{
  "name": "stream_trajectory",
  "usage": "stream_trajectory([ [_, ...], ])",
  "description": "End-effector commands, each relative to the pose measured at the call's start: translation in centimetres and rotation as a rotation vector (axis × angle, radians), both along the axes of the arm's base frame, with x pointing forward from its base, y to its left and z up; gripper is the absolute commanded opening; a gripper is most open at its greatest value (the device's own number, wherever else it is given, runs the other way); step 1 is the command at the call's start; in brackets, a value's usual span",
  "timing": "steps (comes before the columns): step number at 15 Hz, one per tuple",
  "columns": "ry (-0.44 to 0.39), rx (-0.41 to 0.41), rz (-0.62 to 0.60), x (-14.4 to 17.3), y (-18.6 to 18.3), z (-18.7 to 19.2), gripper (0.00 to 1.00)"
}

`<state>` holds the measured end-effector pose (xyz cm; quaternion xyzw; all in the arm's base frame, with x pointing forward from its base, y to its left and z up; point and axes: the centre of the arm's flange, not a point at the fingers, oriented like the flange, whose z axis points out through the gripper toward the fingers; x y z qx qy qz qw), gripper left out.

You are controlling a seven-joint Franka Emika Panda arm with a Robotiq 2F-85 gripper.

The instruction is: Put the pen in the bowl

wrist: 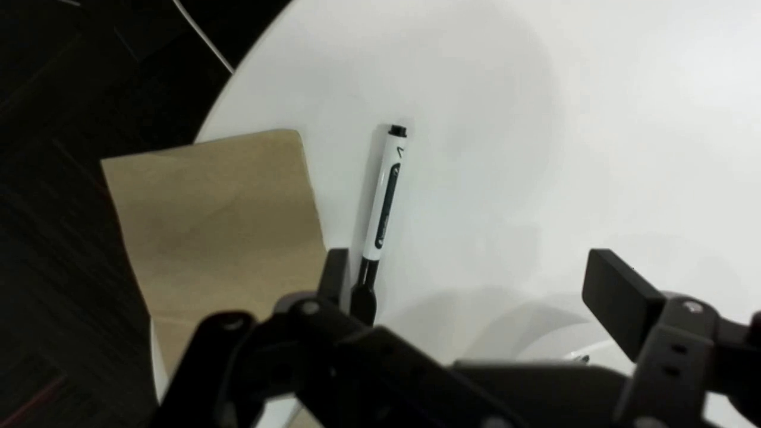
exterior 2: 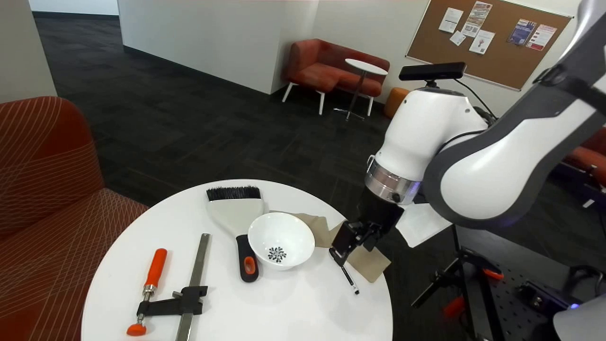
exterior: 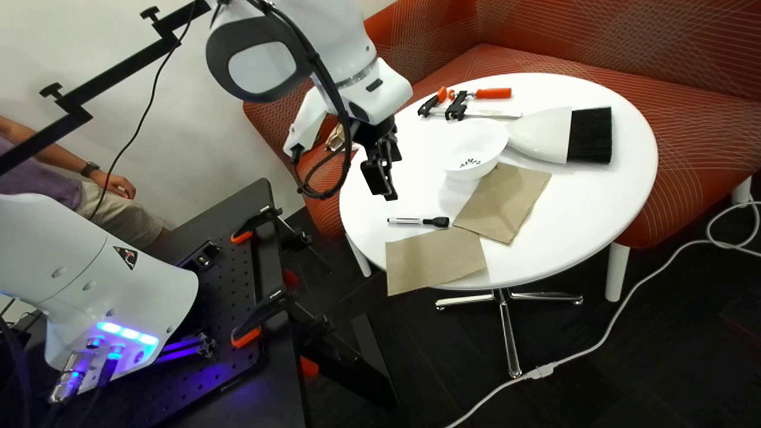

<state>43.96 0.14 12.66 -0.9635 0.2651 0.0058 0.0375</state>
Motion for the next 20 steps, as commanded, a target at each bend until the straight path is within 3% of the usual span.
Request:
stream_trajectory([
  [1, -0.005, -0.008, -0.039, 1.2, -0.2, -3.3, 1.0],
  [12, 0.013, -0.013, -0.069, 1.3, -1.1, -7.7, 1.0],
  [13, 0.013, -0.013, -0.072, 1.4, -1.2, -7.8, 0.75],
  [14, 0.013, -0.013, -0.072, 1.4, -1.3, -7.9, 0.74],
  [20, 0.009, -0.011, -0.082, 1.7, -1.7, -8.1, 0.27],
])
